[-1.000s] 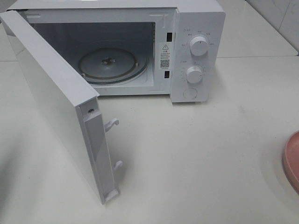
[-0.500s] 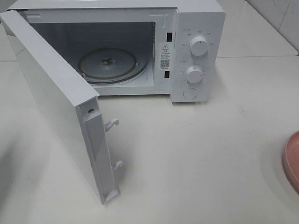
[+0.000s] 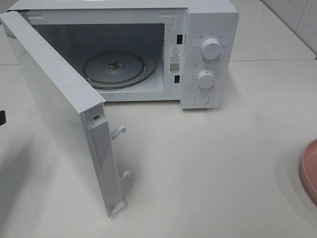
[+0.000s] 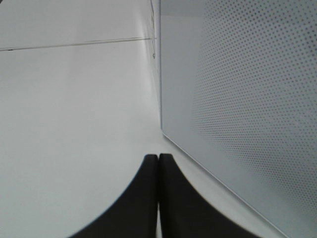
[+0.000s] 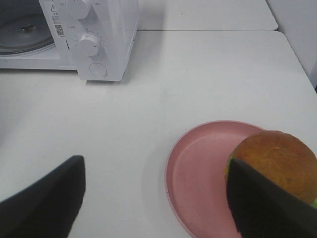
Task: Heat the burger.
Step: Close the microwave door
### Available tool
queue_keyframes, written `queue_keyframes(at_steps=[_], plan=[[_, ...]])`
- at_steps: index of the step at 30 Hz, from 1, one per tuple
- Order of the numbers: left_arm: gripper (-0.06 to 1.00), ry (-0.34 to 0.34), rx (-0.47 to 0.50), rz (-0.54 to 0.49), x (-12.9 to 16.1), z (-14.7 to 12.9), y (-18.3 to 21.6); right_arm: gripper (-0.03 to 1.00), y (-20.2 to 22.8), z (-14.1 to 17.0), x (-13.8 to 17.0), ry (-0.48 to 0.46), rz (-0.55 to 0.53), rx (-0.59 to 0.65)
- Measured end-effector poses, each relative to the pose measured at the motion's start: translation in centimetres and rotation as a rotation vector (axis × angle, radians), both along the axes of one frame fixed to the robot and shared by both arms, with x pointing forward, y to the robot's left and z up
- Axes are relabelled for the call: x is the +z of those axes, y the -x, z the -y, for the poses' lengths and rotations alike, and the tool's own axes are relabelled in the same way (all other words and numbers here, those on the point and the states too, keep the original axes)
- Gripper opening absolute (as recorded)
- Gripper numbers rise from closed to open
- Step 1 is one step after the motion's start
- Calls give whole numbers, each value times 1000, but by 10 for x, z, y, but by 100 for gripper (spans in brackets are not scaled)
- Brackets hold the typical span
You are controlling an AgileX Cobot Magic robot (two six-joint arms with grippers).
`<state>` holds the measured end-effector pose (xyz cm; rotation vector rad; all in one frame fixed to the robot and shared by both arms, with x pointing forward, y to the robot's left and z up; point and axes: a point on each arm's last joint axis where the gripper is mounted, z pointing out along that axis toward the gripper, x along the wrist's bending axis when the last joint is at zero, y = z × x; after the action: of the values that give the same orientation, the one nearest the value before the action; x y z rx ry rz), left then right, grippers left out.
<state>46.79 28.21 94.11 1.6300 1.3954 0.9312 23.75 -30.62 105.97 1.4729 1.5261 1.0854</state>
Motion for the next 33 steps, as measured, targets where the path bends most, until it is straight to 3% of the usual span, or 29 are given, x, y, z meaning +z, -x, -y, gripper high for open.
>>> queue_keyframes(at_steps=[15, 27, 33], plan=[[0, 18, -148, -20, -5, 33, -33, 76, 0, 0, 0, -1, 0, 1], [0, 83, -157, -53, -13, 51, -51, 76, 0, 0, 0, -1, 0, 1], [0, 76, -247, -44, -15, 78, -60, 76, 0, 0, 0, -1, 0, 1]])
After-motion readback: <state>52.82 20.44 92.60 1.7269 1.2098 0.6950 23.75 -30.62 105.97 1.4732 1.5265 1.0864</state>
